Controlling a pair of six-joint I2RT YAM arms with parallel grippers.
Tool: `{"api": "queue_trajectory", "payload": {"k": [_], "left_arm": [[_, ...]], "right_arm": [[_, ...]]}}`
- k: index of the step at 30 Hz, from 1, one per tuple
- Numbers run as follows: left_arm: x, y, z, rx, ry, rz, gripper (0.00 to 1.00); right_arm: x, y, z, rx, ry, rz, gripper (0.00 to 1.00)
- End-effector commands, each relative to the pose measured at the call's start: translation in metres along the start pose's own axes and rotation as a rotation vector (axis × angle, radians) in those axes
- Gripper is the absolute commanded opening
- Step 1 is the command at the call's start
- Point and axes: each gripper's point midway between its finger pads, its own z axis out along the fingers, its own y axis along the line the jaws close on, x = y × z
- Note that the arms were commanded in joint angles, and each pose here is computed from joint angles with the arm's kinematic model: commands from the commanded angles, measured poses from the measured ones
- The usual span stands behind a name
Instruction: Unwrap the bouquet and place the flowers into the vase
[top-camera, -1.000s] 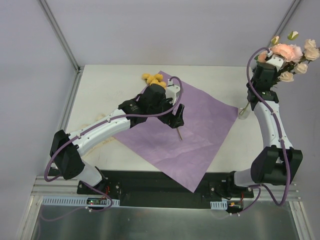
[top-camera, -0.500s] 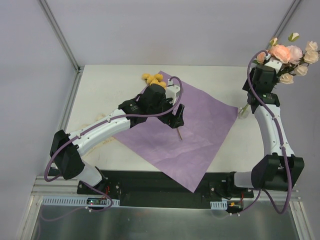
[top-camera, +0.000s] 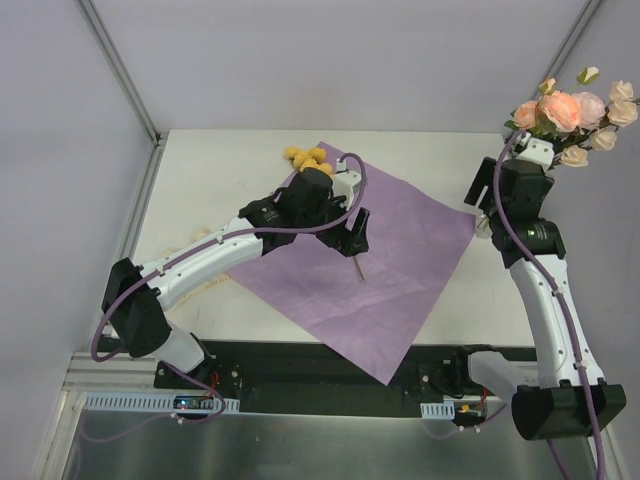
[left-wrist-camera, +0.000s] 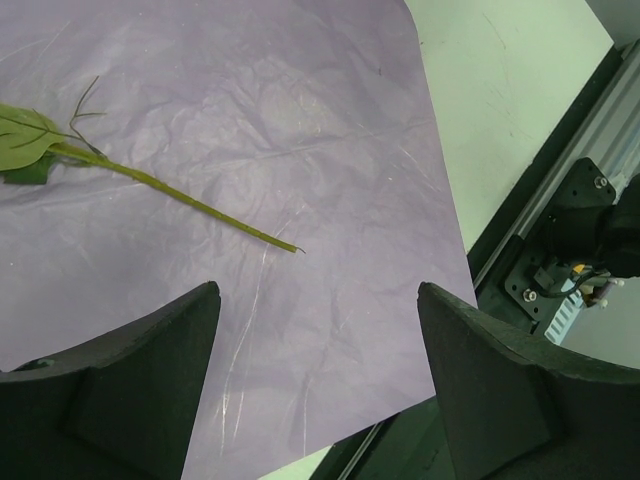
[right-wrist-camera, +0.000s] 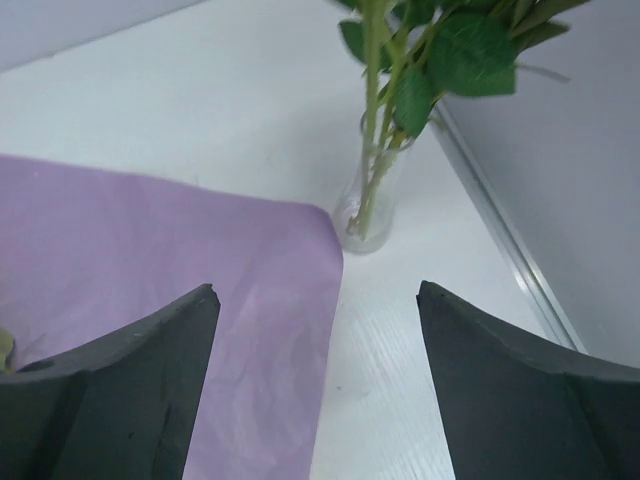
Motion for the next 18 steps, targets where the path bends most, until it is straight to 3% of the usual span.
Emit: {"api": "queue_trajectory", "payload": {"k": [1,10,18], "left_arm": [[0.004,0.012,0.014,-0.041,0.045,-0.054,0.78],[0.058,0.037,0.069,-0.125,0.287,-0.226,0.69],[0.098,0.043,0.106,-0.11,0.437,-0.436,0.72]], "right_arm": [[0.033,0.014,-0.024,-0.076,0.09,-0.052,0.84],[0.093,0.06,-0.067,-0.331,0.202,-0.068,0.85],[0.113,0.049,-0.084,-0.36,0.214,-0.059,0.86]]}}
